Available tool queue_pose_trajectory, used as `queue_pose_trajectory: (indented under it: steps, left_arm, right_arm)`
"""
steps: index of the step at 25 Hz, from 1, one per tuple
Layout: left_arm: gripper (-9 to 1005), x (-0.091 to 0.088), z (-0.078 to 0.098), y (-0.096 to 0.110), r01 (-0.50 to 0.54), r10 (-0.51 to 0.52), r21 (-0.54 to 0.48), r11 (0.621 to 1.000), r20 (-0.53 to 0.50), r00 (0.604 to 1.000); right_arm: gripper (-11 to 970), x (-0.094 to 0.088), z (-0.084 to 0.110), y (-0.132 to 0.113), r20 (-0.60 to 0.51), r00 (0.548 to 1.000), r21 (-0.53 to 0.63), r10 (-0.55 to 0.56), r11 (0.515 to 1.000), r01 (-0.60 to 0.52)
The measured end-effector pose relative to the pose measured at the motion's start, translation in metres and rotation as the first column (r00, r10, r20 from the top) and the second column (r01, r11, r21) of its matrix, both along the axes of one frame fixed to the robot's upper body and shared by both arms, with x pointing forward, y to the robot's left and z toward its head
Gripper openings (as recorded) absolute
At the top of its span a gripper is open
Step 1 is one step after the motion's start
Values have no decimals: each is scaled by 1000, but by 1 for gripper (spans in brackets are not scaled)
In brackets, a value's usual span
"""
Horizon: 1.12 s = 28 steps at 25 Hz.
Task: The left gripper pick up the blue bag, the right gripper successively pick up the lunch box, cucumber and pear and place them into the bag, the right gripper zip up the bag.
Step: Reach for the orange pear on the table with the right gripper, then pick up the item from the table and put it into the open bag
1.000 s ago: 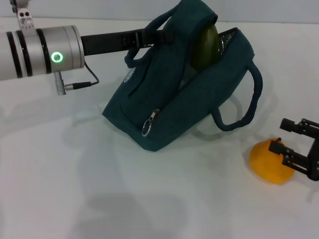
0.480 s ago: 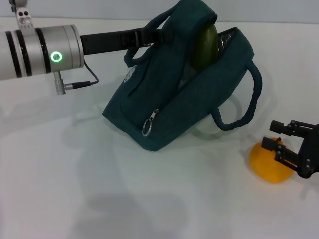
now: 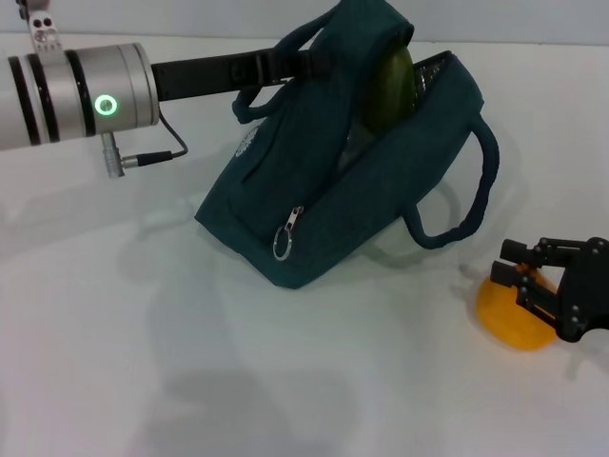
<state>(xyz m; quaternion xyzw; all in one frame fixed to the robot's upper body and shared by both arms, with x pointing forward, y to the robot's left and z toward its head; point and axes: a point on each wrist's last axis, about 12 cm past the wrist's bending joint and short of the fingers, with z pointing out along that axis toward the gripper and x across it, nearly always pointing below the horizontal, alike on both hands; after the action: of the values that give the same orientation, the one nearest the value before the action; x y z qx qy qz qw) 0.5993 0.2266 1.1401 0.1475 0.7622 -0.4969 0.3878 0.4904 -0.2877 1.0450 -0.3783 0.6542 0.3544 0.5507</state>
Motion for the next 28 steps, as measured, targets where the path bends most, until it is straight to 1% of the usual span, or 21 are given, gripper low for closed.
queue_pose_trajectory:
  steps: [5,11,19,24,28]
  left_arm:
    - [65,0,1,0,-2,2,-1,1000,2,1000]
    - [64,0,1,0,-1,1,-2,1000,2,1000]
    - [66,0,1,0,-1,1,-2,1000,2,1000]
    - [65,1,1,0,-3,3,-4,1000,4,1000]
    - [64,1,1,2,-12,12,-8,1000,4,1000]
  right_arm:
    - [240,-1,0,0,-3,1000,1,-2,1000,2]
    - [196,-2,-1,-2,-4,1000,3,-12,1000,12]
    - [197,-4,-2,-4,-7,1000,4,-19,1000,19]
    - [197,-4,-2,-3,13,1000,-4,-12,1000,12]
    - [65,-4,-1,-4,18,1000,0,-22,1000,22]
